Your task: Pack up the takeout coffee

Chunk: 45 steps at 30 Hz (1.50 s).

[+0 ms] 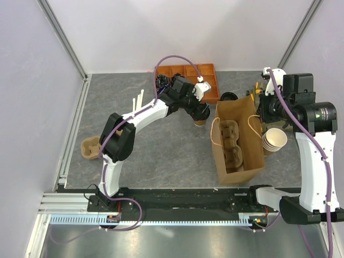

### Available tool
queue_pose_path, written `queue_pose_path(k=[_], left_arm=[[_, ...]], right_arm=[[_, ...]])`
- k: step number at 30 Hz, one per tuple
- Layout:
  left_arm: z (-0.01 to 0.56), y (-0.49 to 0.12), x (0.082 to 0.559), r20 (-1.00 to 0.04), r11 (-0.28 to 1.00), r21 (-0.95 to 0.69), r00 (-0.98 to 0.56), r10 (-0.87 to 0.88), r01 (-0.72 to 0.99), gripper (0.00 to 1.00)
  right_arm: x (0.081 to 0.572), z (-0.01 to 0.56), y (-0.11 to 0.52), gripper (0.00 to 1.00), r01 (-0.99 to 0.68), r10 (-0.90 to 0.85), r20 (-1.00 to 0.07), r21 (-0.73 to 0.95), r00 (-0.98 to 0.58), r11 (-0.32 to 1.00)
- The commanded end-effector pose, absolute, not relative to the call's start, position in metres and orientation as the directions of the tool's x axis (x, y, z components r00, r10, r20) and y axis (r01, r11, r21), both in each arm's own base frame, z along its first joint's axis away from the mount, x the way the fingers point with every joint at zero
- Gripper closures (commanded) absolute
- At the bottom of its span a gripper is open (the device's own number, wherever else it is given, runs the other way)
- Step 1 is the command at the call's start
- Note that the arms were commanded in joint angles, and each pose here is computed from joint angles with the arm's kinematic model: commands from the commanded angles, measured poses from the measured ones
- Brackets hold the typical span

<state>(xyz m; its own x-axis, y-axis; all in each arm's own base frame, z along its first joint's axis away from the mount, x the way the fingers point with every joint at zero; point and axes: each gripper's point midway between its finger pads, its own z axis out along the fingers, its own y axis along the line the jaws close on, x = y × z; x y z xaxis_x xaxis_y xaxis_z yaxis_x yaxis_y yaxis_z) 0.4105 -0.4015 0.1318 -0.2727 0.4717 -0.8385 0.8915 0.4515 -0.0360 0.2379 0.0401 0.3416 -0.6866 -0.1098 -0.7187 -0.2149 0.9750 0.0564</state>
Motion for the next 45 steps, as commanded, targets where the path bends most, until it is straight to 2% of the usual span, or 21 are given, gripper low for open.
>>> queue_pose_path(k=[1,13,21,30,39,42,45], left_arm=[[0.138,-0.409,0.420,-0.856,0.425,0.053,-0.178,0.486,0.904,0.00],[0.126,-0.413,0.419,-0.850,0.410,0.073,-0.159,0.503,0.909,0.03],[0.135,-0.405,0.409,-0.853,0.395,0.089,-0.135,0.505,0.914,0.21],[0.160,-0.366,0.384,-0.847,0.402,0.132,-0.108,0.521,0.906,0.25],[0.162,-0.303,0.339,-0.826,0.446,0.065,-0.202,0.526,0.893,0.28],[0.164,-0.279,0.326,-0.829,0.472,0.058,-0.221,0.514,0.880,0.28],[0.166,-0.258,0.315,-0.832,0.493,0.059,-0.230,0.505,0.868,0.28]], right_arm=[[0.228,0.341,0.040,1.00,-0.209,-0.101,-0.700,0.070,-0.707,0.975],[0.230,0.338,0.039,1.00,-0.205,-0.101,-0.692,0.069,-0.715,0.976],[0.235,0.332,0.044,1.00,-0.204,-0.086,-0.676,0.097,-0.731,0.974],[0.255,0.337,0.071,1.00,-0.245,-0.013,-0.702,0.231,-0.712,0.941],[0.280,0.342,0.093,1.00,-0.275,0.077,-0.737,0.345,-0.672,0.897],[0.286,0.341,0.109,1.00,-0.336,0.073,-0.740,0.389,-0.668,0.858],[0.284,0.334,0.132,1.00,-0.433,-0.011,-0.735,0.387,-0.678,0.814]])
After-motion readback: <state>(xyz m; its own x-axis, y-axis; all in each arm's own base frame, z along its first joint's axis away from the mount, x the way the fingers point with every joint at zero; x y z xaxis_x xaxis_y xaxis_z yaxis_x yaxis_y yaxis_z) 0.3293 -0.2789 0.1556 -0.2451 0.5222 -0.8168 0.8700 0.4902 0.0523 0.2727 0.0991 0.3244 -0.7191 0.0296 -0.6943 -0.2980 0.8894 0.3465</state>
